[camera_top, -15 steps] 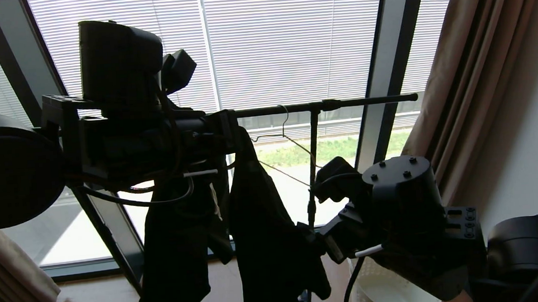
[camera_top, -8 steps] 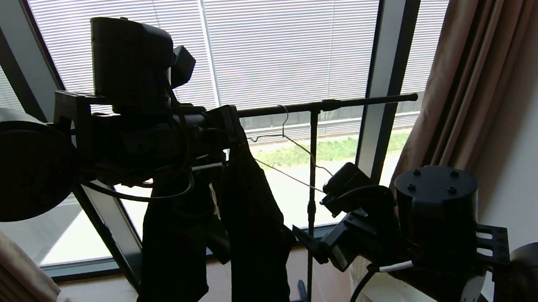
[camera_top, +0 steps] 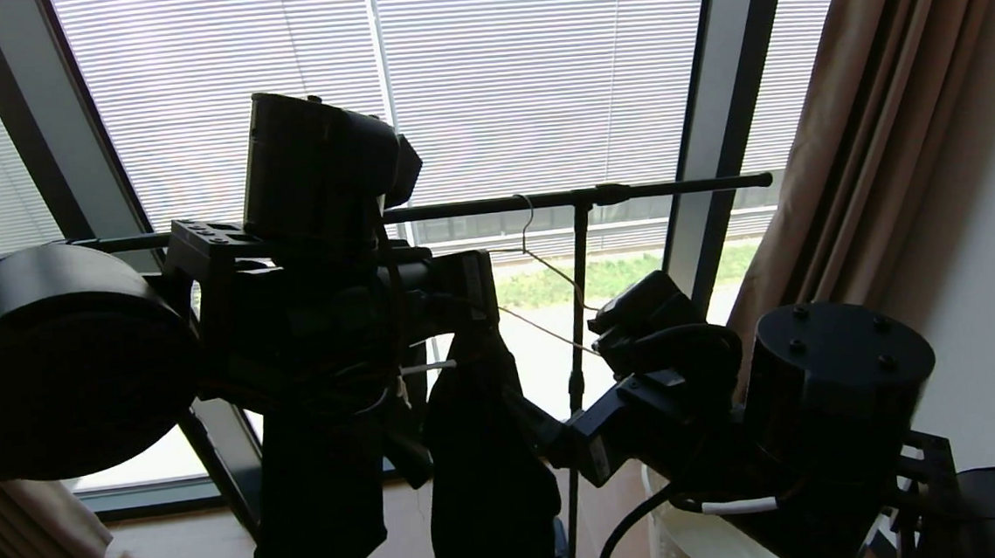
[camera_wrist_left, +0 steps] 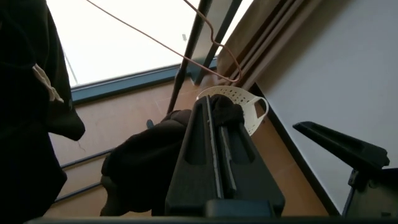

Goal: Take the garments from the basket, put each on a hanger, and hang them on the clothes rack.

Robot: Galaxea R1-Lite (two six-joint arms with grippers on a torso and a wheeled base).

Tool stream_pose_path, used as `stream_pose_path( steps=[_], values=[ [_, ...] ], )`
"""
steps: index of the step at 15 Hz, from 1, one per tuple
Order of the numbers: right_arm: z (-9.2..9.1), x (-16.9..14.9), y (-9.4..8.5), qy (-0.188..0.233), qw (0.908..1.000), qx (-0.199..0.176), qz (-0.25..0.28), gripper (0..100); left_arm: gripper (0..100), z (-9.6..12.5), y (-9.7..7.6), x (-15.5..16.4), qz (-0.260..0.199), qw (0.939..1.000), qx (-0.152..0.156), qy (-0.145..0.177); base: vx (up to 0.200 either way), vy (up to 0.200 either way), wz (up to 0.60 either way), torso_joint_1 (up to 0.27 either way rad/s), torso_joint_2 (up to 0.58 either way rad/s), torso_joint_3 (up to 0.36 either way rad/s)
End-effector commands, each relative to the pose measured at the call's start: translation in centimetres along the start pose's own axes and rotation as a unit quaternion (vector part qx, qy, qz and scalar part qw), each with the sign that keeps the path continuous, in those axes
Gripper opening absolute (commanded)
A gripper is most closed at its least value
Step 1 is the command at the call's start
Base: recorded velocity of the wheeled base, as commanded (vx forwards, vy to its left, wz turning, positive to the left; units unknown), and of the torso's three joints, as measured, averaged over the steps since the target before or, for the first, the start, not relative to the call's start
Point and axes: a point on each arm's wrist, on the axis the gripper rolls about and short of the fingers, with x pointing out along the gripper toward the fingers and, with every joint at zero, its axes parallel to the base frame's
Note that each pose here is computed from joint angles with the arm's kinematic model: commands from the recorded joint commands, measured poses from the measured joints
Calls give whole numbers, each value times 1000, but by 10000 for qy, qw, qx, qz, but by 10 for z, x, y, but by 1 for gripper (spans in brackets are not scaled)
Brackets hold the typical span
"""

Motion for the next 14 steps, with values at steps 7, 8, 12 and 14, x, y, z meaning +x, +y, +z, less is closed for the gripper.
stream_pose_path(
  steps=[7, 8, 12, 14],
  values=[
    [-5, 28, -20, 79, 9983, 142, -557, 100, 0, -13, -13, -9, -174, 9997, 153, 127, 0, 0, 0, 0, 0, 0],
    [-6, 31, -24, 95, 9978, 151, -631, 100, 0, -12, -13, -11, -180, 9997, 149, 113, 0, 0, 0, 0, 0, 0],
    [-15, 37, -25, 233, 9975, 111, -665, 100, 0, -7, -11, -25, -237, 9997, 113, -7, 0, 0, 0, 0, 0, 0],
    [-18, 39, -24, 292, 9973, 93, -660, 100, 0, -5, -10, -29, -259, 9996, 127, -63, 0, 0, 0, 0, 0, 0]
  ],
)
